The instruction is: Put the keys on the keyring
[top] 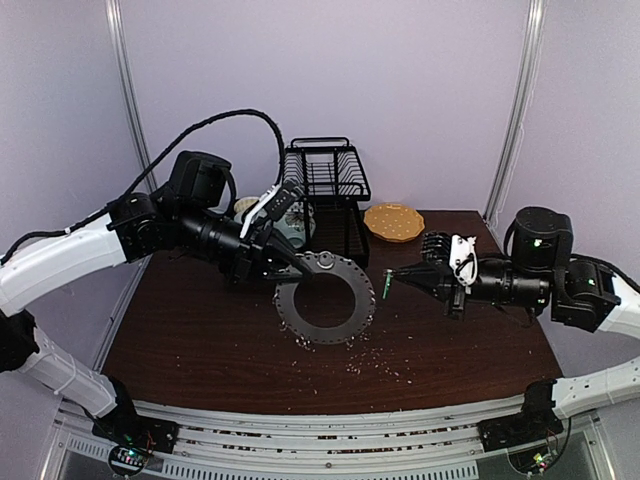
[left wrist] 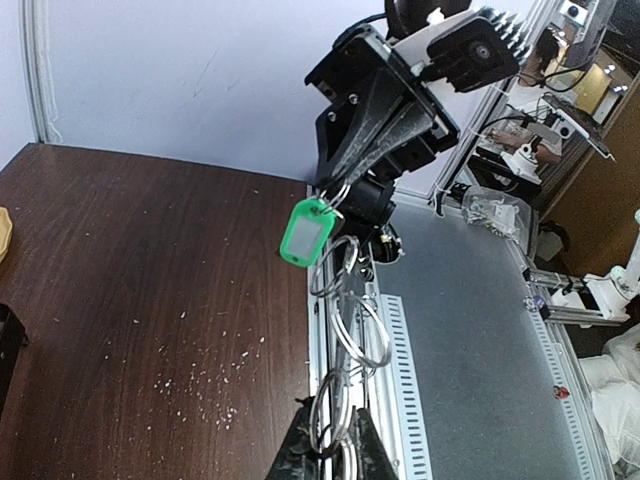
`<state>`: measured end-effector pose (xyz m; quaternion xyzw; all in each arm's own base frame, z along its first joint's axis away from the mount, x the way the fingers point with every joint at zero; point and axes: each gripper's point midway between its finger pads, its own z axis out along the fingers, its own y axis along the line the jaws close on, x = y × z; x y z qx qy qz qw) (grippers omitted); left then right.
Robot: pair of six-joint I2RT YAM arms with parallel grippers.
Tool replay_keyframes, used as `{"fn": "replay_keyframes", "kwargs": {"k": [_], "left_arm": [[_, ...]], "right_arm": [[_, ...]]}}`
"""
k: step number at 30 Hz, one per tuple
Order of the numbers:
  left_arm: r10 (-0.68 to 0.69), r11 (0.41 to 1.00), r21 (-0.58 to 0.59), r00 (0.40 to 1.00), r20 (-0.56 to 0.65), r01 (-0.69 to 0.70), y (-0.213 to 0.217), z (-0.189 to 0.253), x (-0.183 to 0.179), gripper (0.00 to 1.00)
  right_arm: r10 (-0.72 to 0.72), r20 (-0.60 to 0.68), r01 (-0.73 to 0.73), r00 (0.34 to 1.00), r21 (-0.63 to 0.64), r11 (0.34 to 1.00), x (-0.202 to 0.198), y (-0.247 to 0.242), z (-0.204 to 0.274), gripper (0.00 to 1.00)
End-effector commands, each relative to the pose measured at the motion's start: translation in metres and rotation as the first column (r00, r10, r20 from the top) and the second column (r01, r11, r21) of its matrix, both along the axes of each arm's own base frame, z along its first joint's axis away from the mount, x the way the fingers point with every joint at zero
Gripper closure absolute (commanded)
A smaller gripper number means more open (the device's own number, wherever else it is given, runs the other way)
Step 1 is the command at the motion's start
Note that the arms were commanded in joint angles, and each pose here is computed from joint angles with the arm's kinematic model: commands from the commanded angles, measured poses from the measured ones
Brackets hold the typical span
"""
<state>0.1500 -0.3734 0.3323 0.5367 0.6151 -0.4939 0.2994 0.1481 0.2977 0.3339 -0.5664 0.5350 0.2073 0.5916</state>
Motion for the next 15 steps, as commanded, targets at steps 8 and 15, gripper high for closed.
{"fn": "replay_keyframes", "kwargs": {"k": [8, 15], "left_arm": [[-0.074, 0.993, -0.097, 0.997, 0.003, 0.074, -0.0070, 0.0175, -0.0068, 1.00], [-0.087, 0.991, -0.100, 0.996, -0.002, 0.086, -0.0085, 0.0185, -0.0081, 1.00]], "right_arm": [[0.128, 0.061, -0.134, 0.990, 0.095, 0.986, -0.0162, 0.0155, 0.0205, 1.00], [0.159, 0.072, -0.167, 0.985, 0.132, 0.977, -0.0206, 0.0190, 0.0253, 1.00]]}}
